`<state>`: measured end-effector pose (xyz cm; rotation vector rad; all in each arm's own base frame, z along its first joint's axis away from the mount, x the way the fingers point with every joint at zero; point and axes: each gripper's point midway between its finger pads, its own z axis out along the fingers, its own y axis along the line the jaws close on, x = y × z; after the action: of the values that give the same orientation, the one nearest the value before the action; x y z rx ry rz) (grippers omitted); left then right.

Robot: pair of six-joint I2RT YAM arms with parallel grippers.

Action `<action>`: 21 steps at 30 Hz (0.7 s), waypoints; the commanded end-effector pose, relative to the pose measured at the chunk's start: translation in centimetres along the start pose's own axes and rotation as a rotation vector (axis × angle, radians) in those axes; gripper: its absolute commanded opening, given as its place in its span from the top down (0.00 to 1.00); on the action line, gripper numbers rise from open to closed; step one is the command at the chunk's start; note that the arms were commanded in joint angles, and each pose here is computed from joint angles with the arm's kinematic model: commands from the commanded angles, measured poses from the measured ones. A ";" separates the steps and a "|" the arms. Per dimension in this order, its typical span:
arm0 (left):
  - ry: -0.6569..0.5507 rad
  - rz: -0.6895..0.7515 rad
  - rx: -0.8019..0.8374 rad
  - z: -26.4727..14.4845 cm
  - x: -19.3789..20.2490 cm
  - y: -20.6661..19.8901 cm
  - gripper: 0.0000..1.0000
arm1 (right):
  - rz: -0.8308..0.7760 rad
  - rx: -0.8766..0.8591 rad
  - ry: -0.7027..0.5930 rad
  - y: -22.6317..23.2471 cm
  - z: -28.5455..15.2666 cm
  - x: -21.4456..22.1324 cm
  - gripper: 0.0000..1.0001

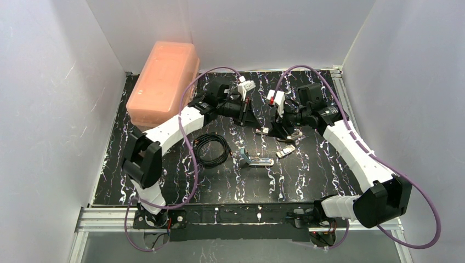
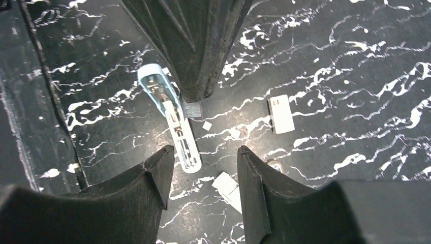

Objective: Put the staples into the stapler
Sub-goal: Pick up the staple from the center of the board.

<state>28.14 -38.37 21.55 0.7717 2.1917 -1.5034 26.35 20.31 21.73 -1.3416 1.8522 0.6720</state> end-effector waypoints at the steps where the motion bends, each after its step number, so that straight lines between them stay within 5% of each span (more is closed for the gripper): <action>1: -0.072 0.336 0.097 -2.7 -0.6 -3.9 1.00 | -0.009 -0.122 -0.117 2.1 -0.4 -3.0 0.43; 21: -0.016 0.637 0.263 -4.2 1.9 -6.2 1.00 | 0.128 -0.481 -0.251 6.4 1.0 -4.4 0.50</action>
<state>23.94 -36.14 24.94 1.2933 1.6323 -1.4262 21.80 24.98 23.05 -1.3516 1.7128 1.2831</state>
